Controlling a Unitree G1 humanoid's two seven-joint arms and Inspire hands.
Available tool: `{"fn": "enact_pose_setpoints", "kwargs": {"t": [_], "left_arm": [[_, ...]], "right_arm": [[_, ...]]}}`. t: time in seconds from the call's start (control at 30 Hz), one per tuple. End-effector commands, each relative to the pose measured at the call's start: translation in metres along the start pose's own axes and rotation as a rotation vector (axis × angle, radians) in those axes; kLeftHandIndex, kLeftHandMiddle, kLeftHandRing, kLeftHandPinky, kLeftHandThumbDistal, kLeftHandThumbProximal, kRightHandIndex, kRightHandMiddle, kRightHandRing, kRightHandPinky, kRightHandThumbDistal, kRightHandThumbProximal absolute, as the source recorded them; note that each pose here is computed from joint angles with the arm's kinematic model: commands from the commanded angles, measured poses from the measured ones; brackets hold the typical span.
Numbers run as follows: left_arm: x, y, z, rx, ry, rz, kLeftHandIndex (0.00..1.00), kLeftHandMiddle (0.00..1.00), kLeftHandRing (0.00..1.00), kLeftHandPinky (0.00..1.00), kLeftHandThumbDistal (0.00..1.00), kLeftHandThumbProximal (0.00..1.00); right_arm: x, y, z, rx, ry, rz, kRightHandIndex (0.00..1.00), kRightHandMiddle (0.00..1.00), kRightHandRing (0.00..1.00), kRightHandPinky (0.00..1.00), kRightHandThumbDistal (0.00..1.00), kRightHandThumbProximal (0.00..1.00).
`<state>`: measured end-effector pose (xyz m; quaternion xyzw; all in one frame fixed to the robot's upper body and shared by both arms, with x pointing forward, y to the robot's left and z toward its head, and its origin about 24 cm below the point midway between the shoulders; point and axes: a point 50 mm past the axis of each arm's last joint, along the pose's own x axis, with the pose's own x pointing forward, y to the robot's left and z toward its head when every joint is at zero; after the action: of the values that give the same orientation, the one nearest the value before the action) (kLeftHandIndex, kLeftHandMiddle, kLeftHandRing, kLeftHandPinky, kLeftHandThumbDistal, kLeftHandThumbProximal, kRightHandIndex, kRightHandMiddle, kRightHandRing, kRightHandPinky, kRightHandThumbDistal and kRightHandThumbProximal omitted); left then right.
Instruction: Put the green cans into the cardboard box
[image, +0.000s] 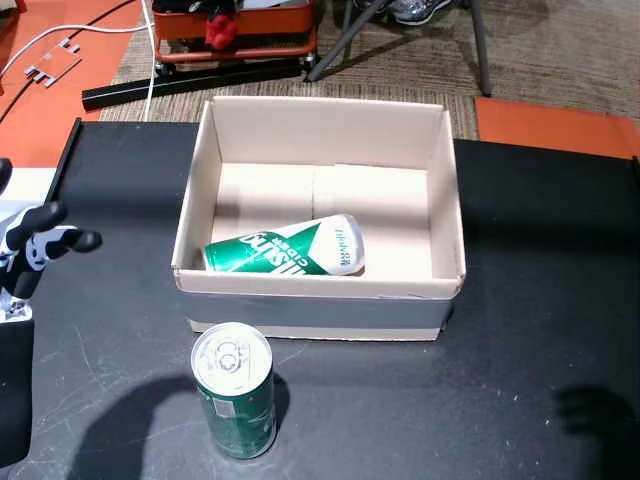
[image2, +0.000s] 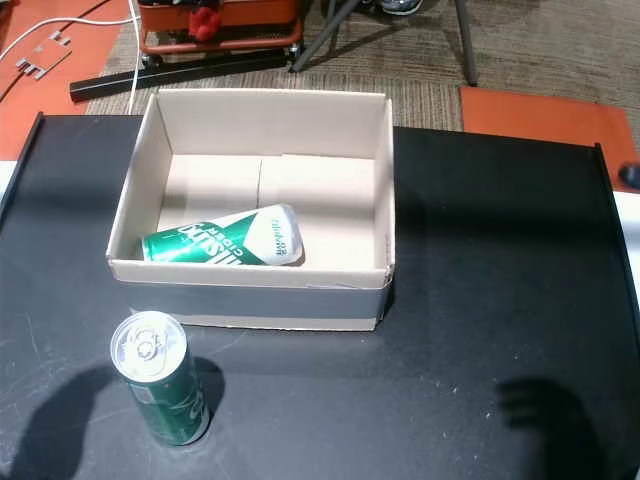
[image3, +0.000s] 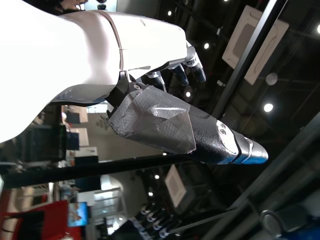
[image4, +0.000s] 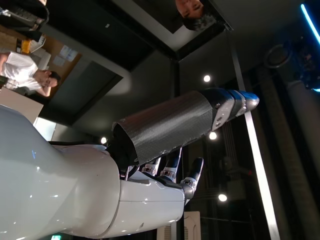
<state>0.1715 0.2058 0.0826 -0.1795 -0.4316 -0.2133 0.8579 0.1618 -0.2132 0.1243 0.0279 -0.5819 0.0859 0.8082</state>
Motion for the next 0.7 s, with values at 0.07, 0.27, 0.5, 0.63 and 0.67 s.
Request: {"fn": "enact_pose_setpoints", "kwargs": {"t": [0.07, 0.27, 0.5, 0.63, 0.67], "left_arm": [[-0.003, 0.004, -0.004, 0.001, 0.032, -0.055, 0.67, 0.78, 0.89, 0.89, 1.0, 0.42], [0.002, 0.006, -0.011, 0.136, 0.176, -0.172, 0.65, 0.79, 0.87, 0.91, 1.0, 0.31], [0.009, 0.0, -0.028, 0.157, 0.286, -0.258, 0.67, 0.79, 0.88, 0.92, 1.0, 0.32], [0.013, -0.008, -0.039, 0.123, 0.269, -0.286, 0.69, 0.78, 0.86, 0.88, 1.0, 0.32], [0.015, -0.01, -0.041, 0.117, 0.26, -0.293, 0.69, 0.78, 0.86, 0.87, 1.0, 0.33]], "right_arm": [[0.001, 0.0, 0.001, -0.001, 0.003, 0.01, 0.59, 0.62, 0.68, 0.81, 1.0, 0.59], [0.0, 0.0, -0.001, 0.011, 0.018, 0.003, 0.59, 0.62, 0.68, 0.79, 1.0, 0.59], [0.001, 0.001, -0.003, 0.01, 0.02, 0.009, 0.57, 0.6, 0.64, 0.77, 1.0, 0.62], [0.001, 0.0, -0.004, -0.001, 0.029, 0.018, 0.56, 0.59, 0.62, 0.76, 1.0, 0.65], [0.0, 0.0, -0.004, 0.004, 0.032, 0.012, 0.55, 0.58, 0.62, 0.76, 1.0, 0.67]]}}
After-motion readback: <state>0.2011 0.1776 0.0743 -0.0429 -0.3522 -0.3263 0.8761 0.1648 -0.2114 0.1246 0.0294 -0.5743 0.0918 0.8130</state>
